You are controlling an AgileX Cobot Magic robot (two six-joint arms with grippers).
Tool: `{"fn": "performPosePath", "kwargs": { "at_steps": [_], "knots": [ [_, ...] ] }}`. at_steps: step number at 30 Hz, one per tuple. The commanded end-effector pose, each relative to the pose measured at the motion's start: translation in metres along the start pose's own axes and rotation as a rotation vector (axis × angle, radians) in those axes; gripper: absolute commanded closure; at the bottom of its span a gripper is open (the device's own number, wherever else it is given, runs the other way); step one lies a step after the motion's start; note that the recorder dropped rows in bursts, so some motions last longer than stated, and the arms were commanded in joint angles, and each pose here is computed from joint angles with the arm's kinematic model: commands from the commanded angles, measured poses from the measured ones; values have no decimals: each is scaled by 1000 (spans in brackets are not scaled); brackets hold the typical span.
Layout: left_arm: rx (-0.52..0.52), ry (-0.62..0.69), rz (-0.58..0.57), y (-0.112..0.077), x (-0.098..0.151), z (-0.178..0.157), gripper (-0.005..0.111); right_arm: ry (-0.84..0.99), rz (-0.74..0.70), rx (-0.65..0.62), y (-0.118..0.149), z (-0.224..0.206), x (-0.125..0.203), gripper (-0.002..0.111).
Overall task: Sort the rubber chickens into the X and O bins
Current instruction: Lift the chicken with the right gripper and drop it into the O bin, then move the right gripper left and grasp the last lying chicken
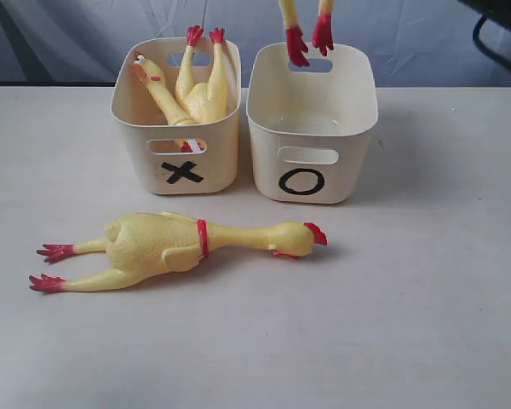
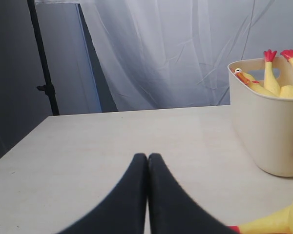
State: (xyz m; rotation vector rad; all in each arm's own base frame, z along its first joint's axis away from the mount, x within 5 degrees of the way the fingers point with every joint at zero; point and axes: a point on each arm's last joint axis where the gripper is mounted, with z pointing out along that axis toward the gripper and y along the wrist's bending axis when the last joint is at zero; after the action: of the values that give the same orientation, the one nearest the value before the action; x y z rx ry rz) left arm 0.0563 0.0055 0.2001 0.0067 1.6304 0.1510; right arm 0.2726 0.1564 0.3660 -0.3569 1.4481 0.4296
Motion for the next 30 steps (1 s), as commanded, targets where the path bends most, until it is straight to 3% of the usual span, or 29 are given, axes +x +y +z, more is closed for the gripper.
{"fn": "performPosePath", "kwargs": {
  "at_steps": [1,6,8,10,13,15,16,20,22,24,30],
  "knots": [
    [10,-13,-6,-1,-1,0,107,-77,108,201,-37,15,47,109],
    [10,-13,-6,-1,-1,0,107,55,45,203,-44,39,106,109],
    [10,-13,-6,-1,-1,0,107,80,55,208,-45,44,122,101],
    [10,-13,-6,-1,-1,0,107,119,38,187,-43,47,133,80],
    [10,-13,-6,-1,-1,0,107,187,42,178,-42,45,137,30],
    [10,-13,-6,-1,-1,0,107,215,53,173,-41,42,132,11],
    [10,-13,-6,-1,-1,0,107,235,57,169,-40,40,128,9],
    [10,-13,-4,-1,-1,0,107,283,-50,65,-27,24,96,21],
    [10,-13,-4,-1,-1,0,107,332,-255,-71,-7,14,84,32],
    [10,-13,-4,-1,-1,0,107,325,-424,-213,22,2,72,40],
    [9,-13,-2,-1,-1,0,107,373,-591,-505,104,-18,87,45]
  ]
}}
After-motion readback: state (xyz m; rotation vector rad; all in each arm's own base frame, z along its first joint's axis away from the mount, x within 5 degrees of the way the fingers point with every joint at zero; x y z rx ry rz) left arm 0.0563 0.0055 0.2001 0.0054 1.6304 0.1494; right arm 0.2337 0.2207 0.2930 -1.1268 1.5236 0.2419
